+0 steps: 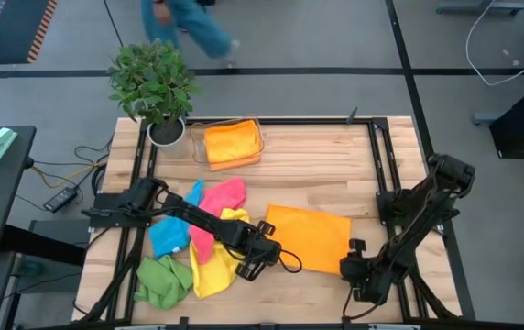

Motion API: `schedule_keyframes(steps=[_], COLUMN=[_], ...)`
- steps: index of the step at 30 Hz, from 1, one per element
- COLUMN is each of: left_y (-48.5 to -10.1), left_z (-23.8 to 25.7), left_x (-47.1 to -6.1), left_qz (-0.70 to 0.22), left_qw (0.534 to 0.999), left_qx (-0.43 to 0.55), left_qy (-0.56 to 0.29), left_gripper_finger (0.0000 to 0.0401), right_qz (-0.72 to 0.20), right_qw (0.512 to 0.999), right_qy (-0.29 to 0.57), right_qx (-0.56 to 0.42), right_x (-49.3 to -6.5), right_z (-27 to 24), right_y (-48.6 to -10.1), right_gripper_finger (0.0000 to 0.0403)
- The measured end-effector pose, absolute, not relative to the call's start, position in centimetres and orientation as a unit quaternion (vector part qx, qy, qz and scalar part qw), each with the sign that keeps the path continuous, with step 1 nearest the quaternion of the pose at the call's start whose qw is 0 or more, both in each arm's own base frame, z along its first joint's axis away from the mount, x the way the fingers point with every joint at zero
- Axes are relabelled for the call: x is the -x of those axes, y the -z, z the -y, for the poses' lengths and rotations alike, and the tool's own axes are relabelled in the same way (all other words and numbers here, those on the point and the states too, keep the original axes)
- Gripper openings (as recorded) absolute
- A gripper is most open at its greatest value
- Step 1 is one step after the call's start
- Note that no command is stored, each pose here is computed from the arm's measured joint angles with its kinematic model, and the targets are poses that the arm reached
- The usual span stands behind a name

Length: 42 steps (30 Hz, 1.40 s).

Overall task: Fold microfiber towels
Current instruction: Fold the orange microfiber cloth

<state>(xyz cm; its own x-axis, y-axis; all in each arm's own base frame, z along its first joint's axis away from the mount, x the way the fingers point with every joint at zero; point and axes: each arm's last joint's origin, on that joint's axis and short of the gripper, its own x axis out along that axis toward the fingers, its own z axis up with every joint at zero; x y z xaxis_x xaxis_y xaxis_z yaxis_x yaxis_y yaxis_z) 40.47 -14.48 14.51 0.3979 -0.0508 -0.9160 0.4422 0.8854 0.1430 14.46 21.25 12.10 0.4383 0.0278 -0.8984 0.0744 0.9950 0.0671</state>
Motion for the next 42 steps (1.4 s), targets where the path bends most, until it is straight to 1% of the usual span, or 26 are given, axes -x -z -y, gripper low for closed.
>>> schedule_keyframes(steps=[5,7,10,14,15,18,22,27,29,31,33,36,39,42], left_y=[-14.5,-14.5,-14.5,-14.5,-14.5,-16.2,-22.4,-30.5,-32.5,-33.9,-34.5,-33.9,-31.4,-27.5], left_z=[14.5,14.5,14.5,14.3,14.1,13.1,11.3,8.8,8.3,8.4,9.0,9.4,9.1,7.8], left_x=[-40.5,-40.5,-40.5,-40.5,-40.5,-40.1,-39.6,-38.8,-38.4,-38.2,-38.0,-38.0,-38.7,-39.4], left_qz=[-0.529,-0.531,-0.534,-0.539,-0.542,-0.549,-0.521,-0.468,-0.47,-0.474,-0.474,-0.478,-0.492,-0.521], left_qw=[0.818,0.82,0.823,0.825,0.825,0.824,0.845,0.879,0.874,0.866,0.86,0.859,0.853,0.838], left_qx=[-0.175,-0.164,-0.148,-0.127,-0.121,-0.108,-0.083,0.016,0.062,0.099,0.119,0.121,0.131,0.134], left_qy=[0.145,0.137,0.127,0.112,0.107,0.092,0.09,0.091,0.102,0.123,0.145,0.14,0.118,0.095], left_gripper_finger=[0.0016,0.001,0.0014,0.0008,0.0008,0.0008,0.0007,0.0007,0.0007,0.0008,0.0009,0.0007,0.0007,0.0008], right_qz=[-0.526,-0.527,-0.52,-0.524,-0.527,-0.536,-0.52,-0.424,-0.389,-0.375,-0.377,-0.392,-0.435,-0.469], right_qw=[0.849,0.848,0.851,0.848,0.845,0.834,0.819,0.796,0.785,0.776,0.772,0.783,0.79,0.79], right_qy=[0.025,0.03,0.043,0.037,0.026,-0.01,-0.084,-0.161,-0.194,-0.214,-0.225,-0.217,-0.176,-0.139], right_qx=[-0.048,-0.047,-0.058,-0.079,-0.087,-0.134,-0.226,-0.401,-0.442,-0.461,-0.46,-0.43,-0.394,-0.37], right_x=[-14.6,-14.6,-14.6,-14.5,-14.4,-14.4,-14.0,-12.5,-11.7,-11.2,-10.9,-11.1,-11.5,-11.9], right_z=[-21.4,-21.4,-21.3,-21.2,-21.2,-20.6,-18.7,-15.3,-14.5,-14.2,-14.2,-14.3,-13.8,-12.1], right_y=[-11.6,-11.4,-11.4,-12.1,-12.6,-15.0,-20.0,-26.7,-28.4,-29.3,-29.4,-28.8,-27.2,-24.4], right_gripper_finger=[0.0172,0.0157,0.011,0.0022,0.0012,0.0008,0.0006,0.0005,0.0005,0.0004,0.0004,0.0004,0.0004,0.0003])
